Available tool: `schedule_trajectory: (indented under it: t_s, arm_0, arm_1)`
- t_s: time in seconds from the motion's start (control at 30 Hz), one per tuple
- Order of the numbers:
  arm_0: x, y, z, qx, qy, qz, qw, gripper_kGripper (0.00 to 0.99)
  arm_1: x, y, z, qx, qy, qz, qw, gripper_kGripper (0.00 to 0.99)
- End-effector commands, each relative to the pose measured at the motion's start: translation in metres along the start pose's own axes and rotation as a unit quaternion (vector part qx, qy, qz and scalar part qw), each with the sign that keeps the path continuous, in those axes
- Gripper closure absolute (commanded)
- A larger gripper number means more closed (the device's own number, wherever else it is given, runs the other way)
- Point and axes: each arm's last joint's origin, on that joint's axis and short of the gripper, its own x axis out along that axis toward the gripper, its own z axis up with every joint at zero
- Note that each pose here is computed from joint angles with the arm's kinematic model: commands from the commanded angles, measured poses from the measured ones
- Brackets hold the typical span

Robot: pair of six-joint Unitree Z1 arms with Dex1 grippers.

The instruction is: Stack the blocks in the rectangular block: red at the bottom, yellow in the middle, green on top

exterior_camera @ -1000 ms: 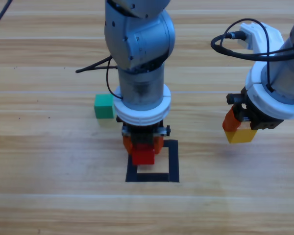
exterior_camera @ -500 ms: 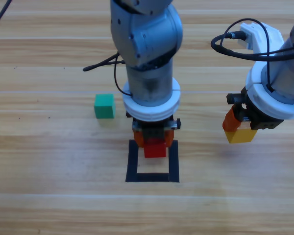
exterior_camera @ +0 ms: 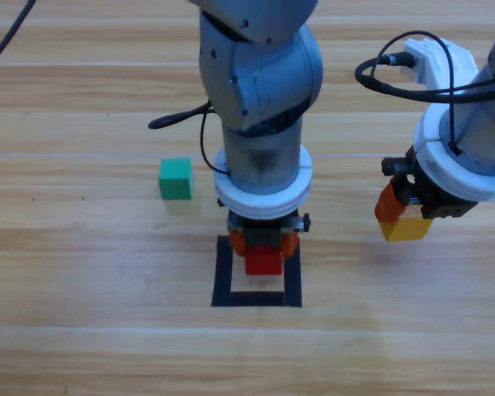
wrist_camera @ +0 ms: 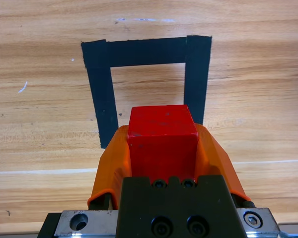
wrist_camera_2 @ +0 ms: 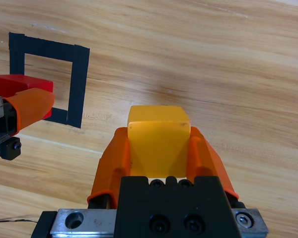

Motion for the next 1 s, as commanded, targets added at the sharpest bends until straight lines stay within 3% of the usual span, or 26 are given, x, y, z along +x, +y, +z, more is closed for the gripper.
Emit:
schedule_trajectory:
  t_s: [0.03, 1.0]
  arm_0:
    - [0.025, -0.007, -0.009, 0.016, 0.008, 0.025, 1.000, 0.990]
    - [0.048, -0.007, -0.005, 0.016, 0.010, 0.038, 0.999, 0.990]
  arm_1:
    - [0.014, 0.008, -0.007, -0.015, 0.026, -0.007, 1.000, 0.777]
    - [0.016, 0.010, -0.005, -0.015, 0.026, -0.006, 1.000, 0.777]
